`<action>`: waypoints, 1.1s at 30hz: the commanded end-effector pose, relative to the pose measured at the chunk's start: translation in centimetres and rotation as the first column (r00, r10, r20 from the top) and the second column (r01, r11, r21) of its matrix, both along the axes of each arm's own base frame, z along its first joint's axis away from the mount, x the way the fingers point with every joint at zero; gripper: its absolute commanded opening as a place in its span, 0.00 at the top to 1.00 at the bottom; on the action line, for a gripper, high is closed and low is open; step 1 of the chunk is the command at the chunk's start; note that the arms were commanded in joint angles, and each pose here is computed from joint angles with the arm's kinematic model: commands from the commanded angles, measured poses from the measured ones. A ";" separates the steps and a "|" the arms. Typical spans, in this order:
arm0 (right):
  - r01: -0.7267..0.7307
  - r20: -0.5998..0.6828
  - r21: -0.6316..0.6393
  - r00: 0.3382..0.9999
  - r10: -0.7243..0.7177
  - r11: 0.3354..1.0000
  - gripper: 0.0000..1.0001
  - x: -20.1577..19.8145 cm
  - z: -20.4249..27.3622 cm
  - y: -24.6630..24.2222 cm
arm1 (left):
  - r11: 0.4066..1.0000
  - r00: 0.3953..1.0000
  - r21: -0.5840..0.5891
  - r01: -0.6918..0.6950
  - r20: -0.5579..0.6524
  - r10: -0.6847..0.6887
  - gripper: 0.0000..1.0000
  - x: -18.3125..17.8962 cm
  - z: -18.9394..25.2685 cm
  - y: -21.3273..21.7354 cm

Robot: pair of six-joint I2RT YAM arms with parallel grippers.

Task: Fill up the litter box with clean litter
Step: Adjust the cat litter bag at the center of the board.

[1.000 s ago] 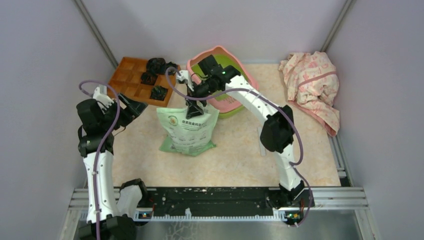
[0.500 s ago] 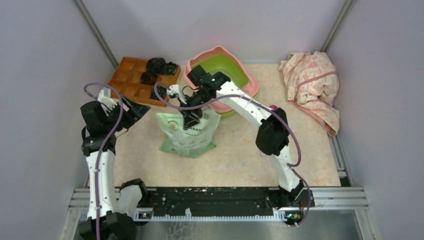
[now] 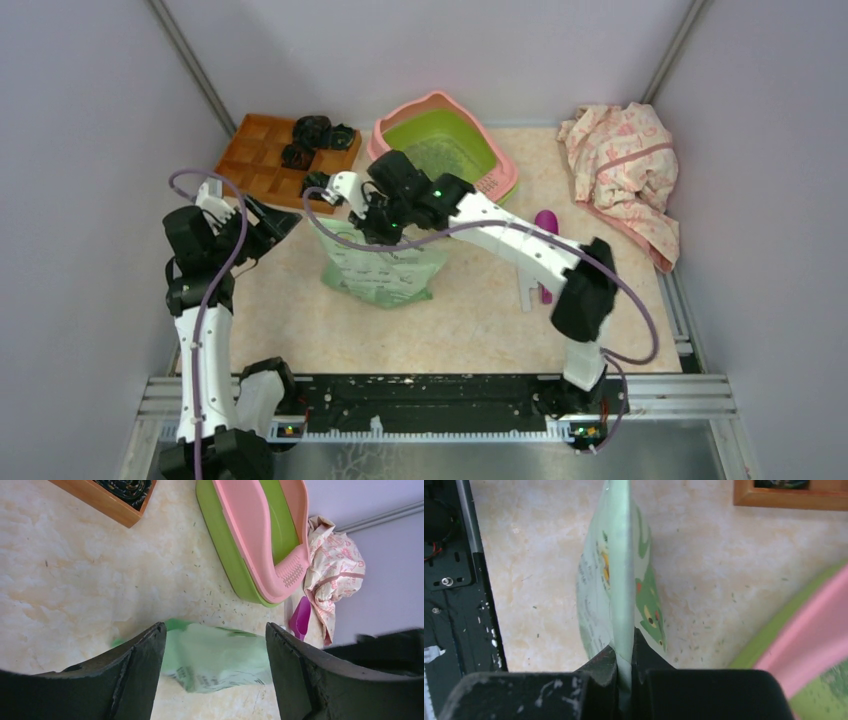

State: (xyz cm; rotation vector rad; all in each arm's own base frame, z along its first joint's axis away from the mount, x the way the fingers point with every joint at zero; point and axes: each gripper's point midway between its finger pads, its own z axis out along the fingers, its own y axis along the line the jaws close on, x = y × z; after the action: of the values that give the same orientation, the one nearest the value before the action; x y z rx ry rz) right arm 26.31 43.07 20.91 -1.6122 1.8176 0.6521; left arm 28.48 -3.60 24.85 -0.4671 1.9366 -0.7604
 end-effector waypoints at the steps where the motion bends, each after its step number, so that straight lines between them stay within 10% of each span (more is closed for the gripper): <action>1: 0.099 0.206 0.511 0.950 -0.233 0.854 1.00 -0.7 18.3 -2.0 | 0.999 0.999 0.043 -0.028 0.038 0.027 0.21 -0.2 1.0 0.6; 13: 0.376 -0.095 0.530 0.917 -0.387 0.760 1.00 -3.3 18.7 0.3 | 0.989 0.992 0.084 -0.122 -0.026 0.124 0.19 -1.3 0.5 2.0; 23: 0.724 -0.174 0.268 0.685 -0.707 0.635 1.00 3.9 8.1 1.6 | 0.991 0.991 0.069 -0.113 -0.065 0.117 0.18 -2.6 -0.9 1.4; 28: 0.656 -0.270 0.352 0.755 -0.598 0.668 0.37 2.2 9.4 3.0 | 0.994 0.992 0.058 -0.095 -0.083 0.099 0.18 -3.2 -1.4 1.0; 33: 0.635 -0.224 0.434 0.763 -0.606 0.639 0.32 2.6 14.4 -1.2 | 0.994 0.990 0.038 -0.103 -0.089 0.106 0.19 -3.7 -2.1 0.7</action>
State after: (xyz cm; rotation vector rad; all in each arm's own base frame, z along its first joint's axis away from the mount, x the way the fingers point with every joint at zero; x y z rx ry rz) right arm 28.87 44.35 23.03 -0.6797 2.1600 0.5892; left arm 25.54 -2.45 23.40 -0.5770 1.9810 -0.6267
